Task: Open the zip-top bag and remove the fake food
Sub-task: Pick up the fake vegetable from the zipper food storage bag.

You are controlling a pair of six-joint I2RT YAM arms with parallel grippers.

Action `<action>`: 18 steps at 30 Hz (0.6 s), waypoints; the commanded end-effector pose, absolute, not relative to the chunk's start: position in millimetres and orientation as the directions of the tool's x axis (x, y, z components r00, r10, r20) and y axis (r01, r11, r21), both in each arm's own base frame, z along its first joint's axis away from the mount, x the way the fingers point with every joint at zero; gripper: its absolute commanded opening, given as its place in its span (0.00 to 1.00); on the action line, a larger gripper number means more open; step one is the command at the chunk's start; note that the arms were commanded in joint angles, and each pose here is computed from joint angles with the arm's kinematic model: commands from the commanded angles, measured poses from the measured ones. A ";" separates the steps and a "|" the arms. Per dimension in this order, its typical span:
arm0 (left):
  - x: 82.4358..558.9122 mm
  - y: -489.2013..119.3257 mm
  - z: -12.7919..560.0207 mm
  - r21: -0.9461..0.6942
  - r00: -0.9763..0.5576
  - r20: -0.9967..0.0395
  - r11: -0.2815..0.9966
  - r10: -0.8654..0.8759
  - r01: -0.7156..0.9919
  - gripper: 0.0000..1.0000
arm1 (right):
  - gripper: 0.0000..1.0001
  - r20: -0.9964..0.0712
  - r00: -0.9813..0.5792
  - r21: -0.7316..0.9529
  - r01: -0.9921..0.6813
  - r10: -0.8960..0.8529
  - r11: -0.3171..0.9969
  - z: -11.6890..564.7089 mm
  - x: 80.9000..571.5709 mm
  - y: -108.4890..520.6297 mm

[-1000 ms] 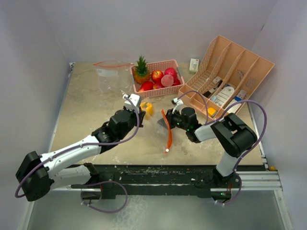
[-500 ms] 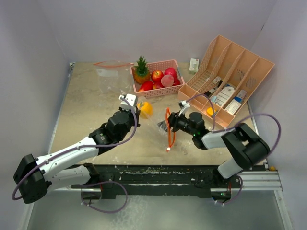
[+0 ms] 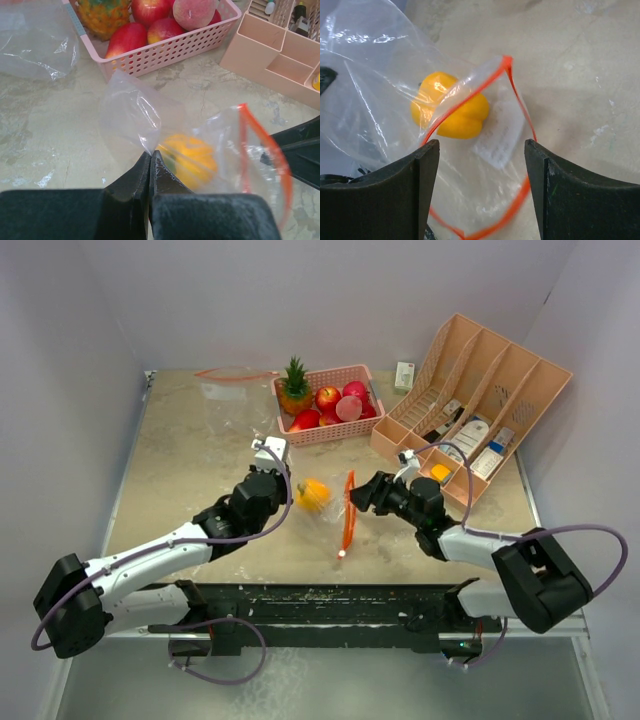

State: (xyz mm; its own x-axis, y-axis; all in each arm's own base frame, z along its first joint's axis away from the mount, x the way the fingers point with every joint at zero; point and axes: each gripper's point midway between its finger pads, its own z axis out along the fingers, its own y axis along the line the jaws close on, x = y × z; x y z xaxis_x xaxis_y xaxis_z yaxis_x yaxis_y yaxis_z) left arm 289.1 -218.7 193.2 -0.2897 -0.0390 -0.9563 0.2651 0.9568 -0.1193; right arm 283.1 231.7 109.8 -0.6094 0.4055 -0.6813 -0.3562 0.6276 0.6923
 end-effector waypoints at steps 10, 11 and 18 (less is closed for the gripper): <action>293.4 -221.1 212.1 -0.168 -0.251 -0.962 0.951 -0.102 0.258 0.00 | 0.56 -0.662 -0.637 0.719 -0.391 0.395 0.575 106.0 286.0 245.0; 293.5 -221.4 211.4 -0.167 -0.252 -0.962 0.952 -0.100 0.258 0.00 | 0.48 -0.663 -0.639 0.711 -0.377 0.389 0.593 100.8 288.7 243.7; 296.3 -229.6 192.1 -0.148 -0.289 -0.955 0.952 -0.067 0.269 0.00 | 0.00 -0.628 -0.662 0.761 -0.412 0.410 0.500 106.8 292.3 262.8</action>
State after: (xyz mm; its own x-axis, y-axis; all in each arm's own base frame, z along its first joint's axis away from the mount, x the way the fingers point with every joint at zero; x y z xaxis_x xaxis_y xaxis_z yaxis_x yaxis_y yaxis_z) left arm 290.5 -220.2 189.6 -0.2953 -0.0359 -0.9547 0.2629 0.9577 -0.1173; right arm 280.9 241.4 70.3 -0.6971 0.3786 -0.6089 -0.3062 0.6107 0.7302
